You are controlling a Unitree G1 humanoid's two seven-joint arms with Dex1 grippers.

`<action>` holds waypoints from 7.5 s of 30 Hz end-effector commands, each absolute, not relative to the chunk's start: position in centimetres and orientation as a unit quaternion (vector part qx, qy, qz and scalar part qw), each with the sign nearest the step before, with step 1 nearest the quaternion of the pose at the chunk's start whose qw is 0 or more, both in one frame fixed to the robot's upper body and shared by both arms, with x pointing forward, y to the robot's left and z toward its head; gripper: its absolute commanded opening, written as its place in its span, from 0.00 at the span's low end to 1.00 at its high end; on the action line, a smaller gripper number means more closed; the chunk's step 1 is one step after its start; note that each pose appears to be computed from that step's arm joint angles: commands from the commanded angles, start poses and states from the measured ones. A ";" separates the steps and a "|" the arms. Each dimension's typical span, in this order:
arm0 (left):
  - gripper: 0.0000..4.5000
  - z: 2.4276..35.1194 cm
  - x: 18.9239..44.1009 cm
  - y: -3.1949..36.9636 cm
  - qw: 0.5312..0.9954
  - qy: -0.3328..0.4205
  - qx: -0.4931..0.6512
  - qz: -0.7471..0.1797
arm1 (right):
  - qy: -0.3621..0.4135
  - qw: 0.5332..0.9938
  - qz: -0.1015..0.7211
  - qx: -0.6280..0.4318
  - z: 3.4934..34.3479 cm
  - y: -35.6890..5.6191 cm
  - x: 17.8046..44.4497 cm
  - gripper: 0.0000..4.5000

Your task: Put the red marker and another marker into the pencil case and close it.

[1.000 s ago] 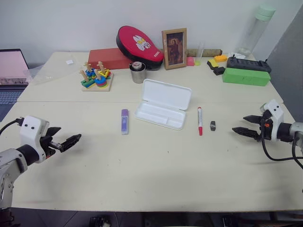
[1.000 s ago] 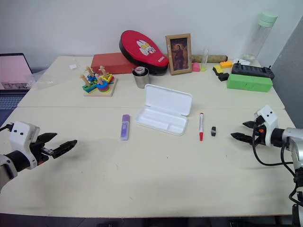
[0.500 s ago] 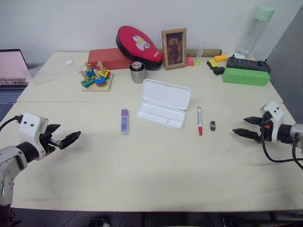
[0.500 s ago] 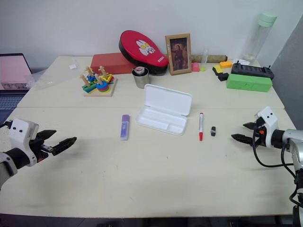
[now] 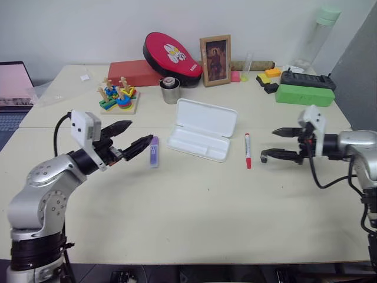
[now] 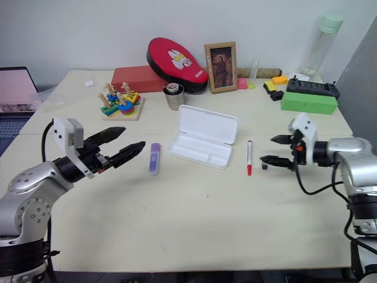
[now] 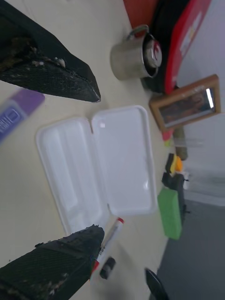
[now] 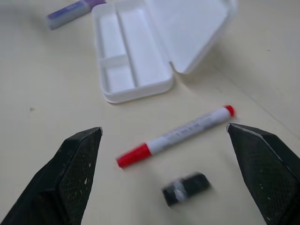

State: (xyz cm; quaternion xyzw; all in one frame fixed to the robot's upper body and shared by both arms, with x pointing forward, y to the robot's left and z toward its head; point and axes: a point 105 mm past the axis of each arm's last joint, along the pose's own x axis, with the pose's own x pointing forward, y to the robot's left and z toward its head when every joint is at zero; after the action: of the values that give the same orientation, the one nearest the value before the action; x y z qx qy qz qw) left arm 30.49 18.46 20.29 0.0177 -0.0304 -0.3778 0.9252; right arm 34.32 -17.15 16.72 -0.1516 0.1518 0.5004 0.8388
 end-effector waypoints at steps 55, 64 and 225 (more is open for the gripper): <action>1.00 21.2 27.9 14.4 0.889 -0.027 0.047 -0.455 | 0.199 0.806 0.507 -0.234 12.2 -4.1 36.5 0.01; 1.00 21.1 27.4 15.1 0.888 -0.013 0.061 -0.455 | 0.104 0.761 0.596 -0.233 15.0 -4.8 33.0 0.01; 1.00 17.8 22.9 19.0 0.905 0.080 0.099 -0.405 | 0.120 0.733 0.584 -0.328 13.5 -4.9 30.6 0.06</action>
State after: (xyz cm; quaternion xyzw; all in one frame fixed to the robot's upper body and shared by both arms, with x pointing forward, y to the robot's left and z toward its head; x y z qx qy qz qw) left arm 23.03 19.50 16.87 0.0896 0.0981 -0.3986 0.9074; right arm 30.49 -5.43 12.73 -0.3160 0.1396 0.5820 0.7361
